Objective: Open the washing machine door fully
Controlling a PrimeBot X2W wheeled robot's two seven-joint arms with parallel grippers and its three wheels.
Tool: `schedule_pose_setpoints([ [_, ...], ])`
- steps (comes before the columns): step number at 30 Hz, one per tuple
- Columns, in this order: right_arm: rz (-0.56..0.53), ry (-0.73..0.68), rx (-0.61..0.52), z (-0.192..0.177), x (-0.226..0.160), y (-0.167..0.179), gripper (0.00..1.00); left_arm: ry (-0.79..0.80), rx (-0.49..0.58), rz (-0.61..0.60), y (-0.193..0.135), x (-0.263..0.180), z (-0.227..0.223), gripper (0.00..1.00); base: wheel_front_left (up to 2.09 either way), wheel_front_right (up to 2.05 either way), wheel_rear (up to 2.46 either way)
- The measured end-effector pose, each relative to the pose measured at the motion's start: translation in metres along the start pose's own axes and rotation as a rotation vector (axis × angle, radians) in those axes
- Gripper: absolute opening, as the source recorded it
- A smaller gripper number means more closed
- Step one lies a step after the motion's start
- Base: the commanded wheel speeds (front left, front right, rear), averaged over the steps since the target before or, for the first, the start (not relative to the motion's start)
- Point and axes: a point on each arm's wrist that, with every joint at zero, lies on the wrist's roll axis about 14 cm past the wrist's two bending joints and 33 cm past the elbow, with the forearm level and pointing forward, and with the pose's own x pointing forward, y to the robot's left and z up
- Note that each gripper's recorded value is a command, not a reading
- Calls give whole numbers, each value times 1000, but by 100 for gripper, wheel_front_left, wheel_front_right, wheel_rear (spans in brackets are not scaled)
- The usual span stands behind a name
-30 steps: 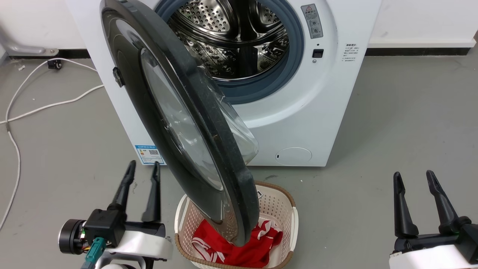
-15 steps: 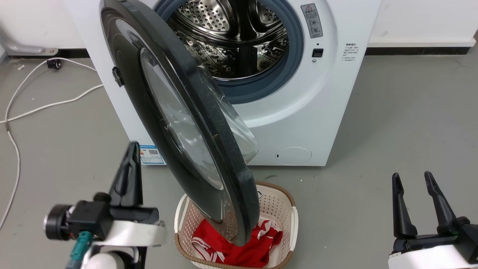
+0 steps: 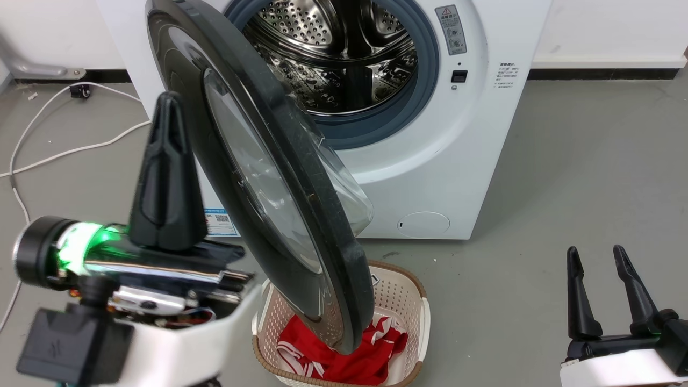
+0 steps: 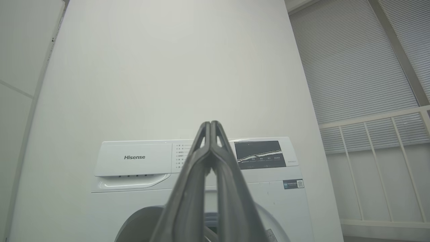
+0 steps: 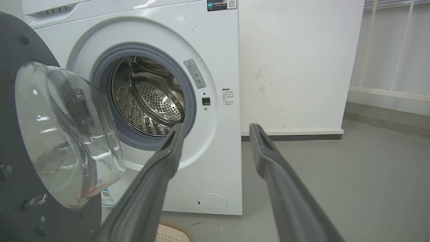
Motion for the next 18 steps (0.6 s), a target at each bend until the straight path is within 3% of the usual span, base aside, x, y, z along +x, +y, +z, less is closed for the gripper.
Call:
schedule_pose_setpoints([
  [6,-8,-3,0,1,-2,-3,100,7,-170,-142,-53,-4,2,0,0,0,0],
  [13,-11,-6,0,2,-2,-3,100,353,-423,-339,-137,-54,-49,0,0,0,0],
  [18,-7,-5,2,2,-3,-2,100,616,-483,-413,-164,-102,-86,0,0,0,0],
])
